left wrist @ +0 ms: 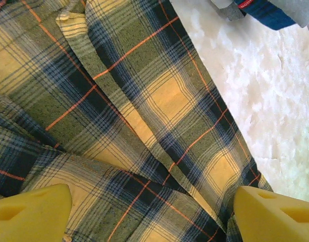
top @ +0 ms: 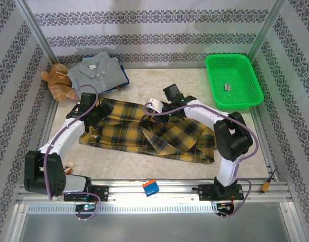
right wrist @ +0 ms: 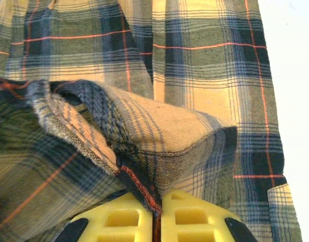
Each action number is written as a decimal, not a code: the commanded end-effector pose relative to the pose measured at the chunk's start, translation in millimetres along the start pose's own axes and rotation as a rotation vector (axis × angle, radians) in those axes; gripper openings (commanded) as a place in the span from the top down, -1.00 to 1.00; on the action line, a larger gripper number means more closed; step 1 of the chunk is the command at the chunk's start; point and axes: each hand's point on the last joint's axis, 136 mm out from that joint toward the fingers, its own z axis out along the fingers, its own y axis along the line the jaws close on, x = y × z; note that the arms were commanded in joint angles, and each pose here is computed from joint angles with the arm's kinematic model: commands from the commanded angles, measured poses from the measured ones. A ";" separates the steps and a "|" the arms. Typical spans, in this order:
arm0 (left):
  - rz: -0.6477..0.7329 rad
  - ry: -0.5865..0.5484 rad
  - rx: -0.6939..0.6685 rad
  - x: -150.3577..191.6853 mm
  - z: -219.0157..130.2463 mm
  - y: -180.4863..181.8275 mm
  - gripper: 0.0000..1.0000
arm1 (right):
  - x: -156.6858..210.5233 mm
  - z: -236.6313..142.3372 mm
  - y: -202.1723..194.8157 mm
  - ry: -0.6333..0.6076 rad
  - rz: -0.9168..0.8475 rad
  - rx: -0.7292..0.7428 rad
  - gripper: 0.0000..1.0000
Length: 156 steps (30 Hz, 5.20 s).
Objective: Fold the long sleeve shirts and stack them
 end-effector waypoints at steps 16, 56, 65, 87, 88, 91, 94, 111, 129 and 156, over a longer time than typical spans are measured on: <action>0.132 0.033 -0.025 24.4 0.3 -15.7 -0.68 | -16.2 -102.8 -140.6 -0.077 0.456 0.484 -0.40; 0.208 0.096 0.047 40.2 5.8 -14.7 -0.69 | -22.4 12.6 47.0 0.183 0.818 0.042 -0.42; 0.195 0.090 0.043 37.3 3.6 -9.6 -0.69 | -27.0 28.1 47.9 0.250 0.840 0.048 -0.33; 0.176 0.086 0.042 28.3 4.5 3.3 -0.69 | -35.7 13.4 65.0 0.414 0.954 0.198 -0.34; 0.175 0.085 0.043 28.0 4.1 3.7 -0.69 | -34.4 16.2 63.3 0.423 0.953 0.203 -0.33; 0.167 0.086 0.040 27.9 3.4 8.4 -0.69 | -28.6 23.4 60.3 0.453 0.949 0.216 -0.32; 0.160 0.083 0.040 27.4 1.0 12.5 -0.69 | -23.9 26.3 58.1 0.488 0.940 0.229 -0.30; 0.129 0.078 0.038 23.9 0.9 24.9 -0.69 | -11.3 35.6 64.7 0.562 0.949 0.236 -0.24; 0.102 0.054 0.024 16.0 -6.1 37.7 -0.68 | -99.6 -2.5 99.8 0.251 0.746 -0.123 1.00; 0.152 0.014 0.001 1.7 -10.4 6.5 -0.68 | 5.7 32.0 5.5 0.384 0.959 -0.233 1.00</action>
